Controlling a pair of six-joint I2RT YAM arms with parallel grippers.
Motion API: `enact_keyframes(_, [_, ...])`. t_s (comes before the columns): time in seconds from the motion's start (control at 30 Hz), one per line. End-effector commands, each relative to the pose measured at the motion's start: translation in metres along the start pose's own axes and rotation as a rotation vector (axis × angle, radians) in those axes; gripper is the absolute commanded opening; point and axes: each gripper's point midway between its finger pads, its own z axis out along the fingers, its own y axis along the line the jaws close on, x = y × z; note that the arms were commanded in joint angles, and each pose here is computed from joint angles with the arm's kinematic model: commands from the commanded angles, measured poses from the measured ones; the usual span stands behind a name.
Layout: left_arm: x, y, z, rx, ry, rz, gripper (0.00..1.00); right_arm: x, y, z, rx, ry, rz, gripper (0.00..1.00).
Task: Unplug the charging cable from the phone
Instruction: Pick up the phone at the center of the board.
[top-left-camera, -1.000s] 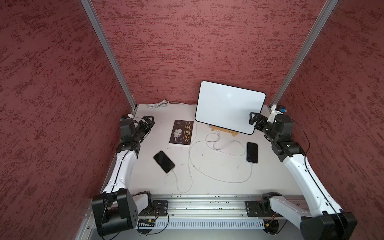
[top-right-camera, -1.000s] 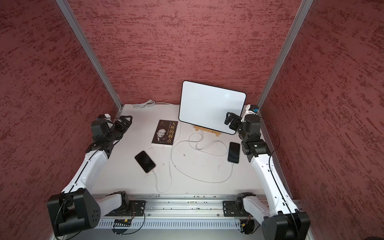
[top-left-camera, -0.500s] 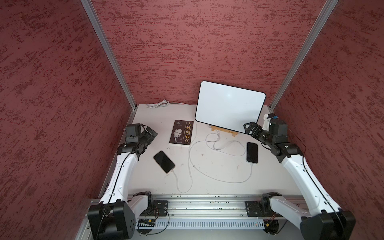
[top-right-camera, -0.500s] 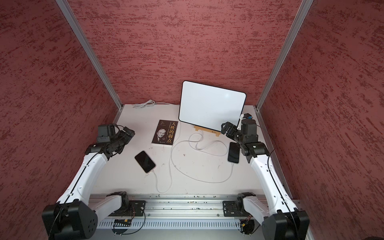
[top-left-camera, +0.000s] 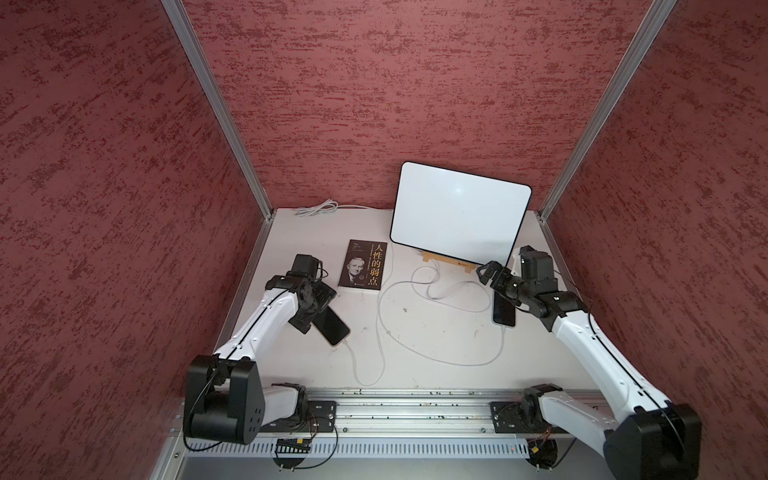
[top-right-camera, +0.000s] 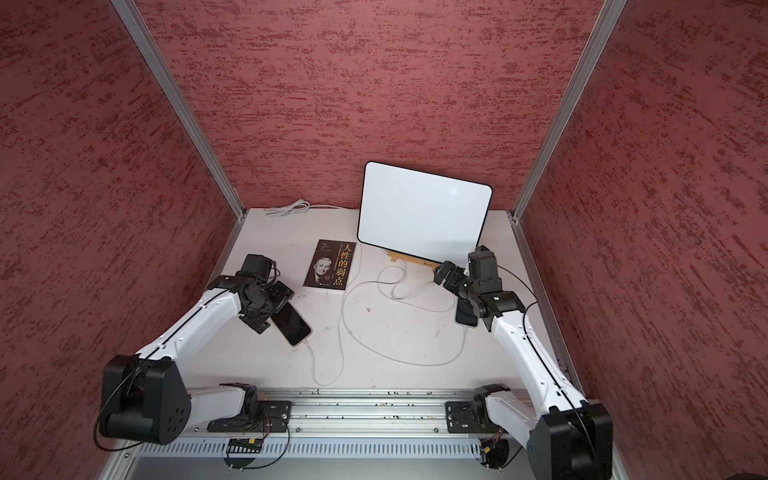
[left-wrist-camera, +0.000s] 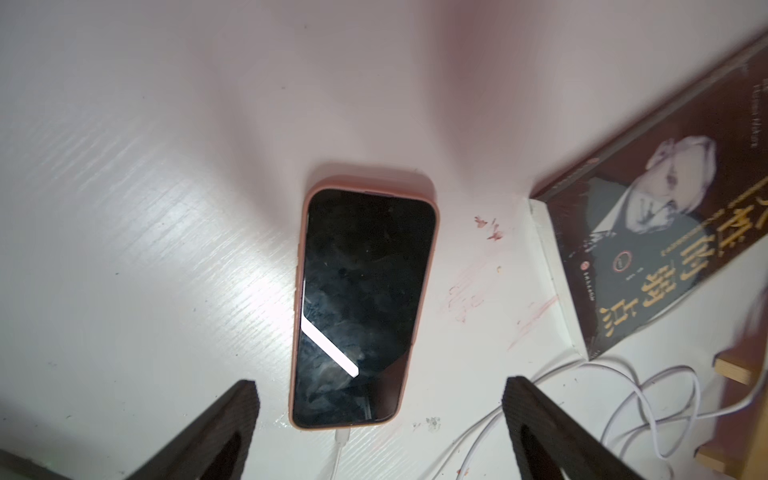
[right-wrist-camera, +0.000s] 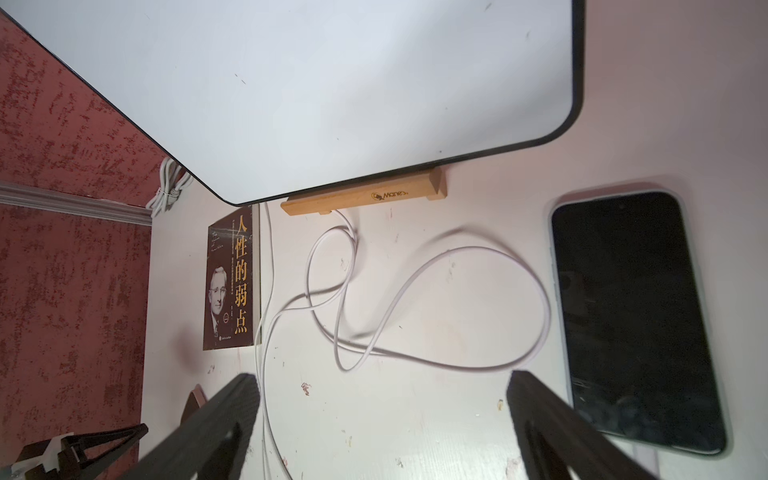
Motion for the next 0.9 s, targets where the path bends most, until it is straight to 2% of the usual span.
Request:
enact_keyframes(0.0, [0.006, -0.001, -0.002, -0.052, 0.019, 0.019, 1.0, 0.005, -0.001, 0.003, 0.003, -0.003, 0.013, 0.99])
enact_keyframes(0.6, [0.017, 0.003, 0.043, -0.101, 0.073, 0.109, 1.0, 0.027, -0.014, 0.019, 0.018, 0.047, 0.054, 0.99])
enact_keyframes(0.87, [0.018, 0.001, 0.052, -0.113, 0.078, 0.136, 1.0, 0.029, -0.016, 0.02, 0.021, 0.052, 0.063, 0.99])
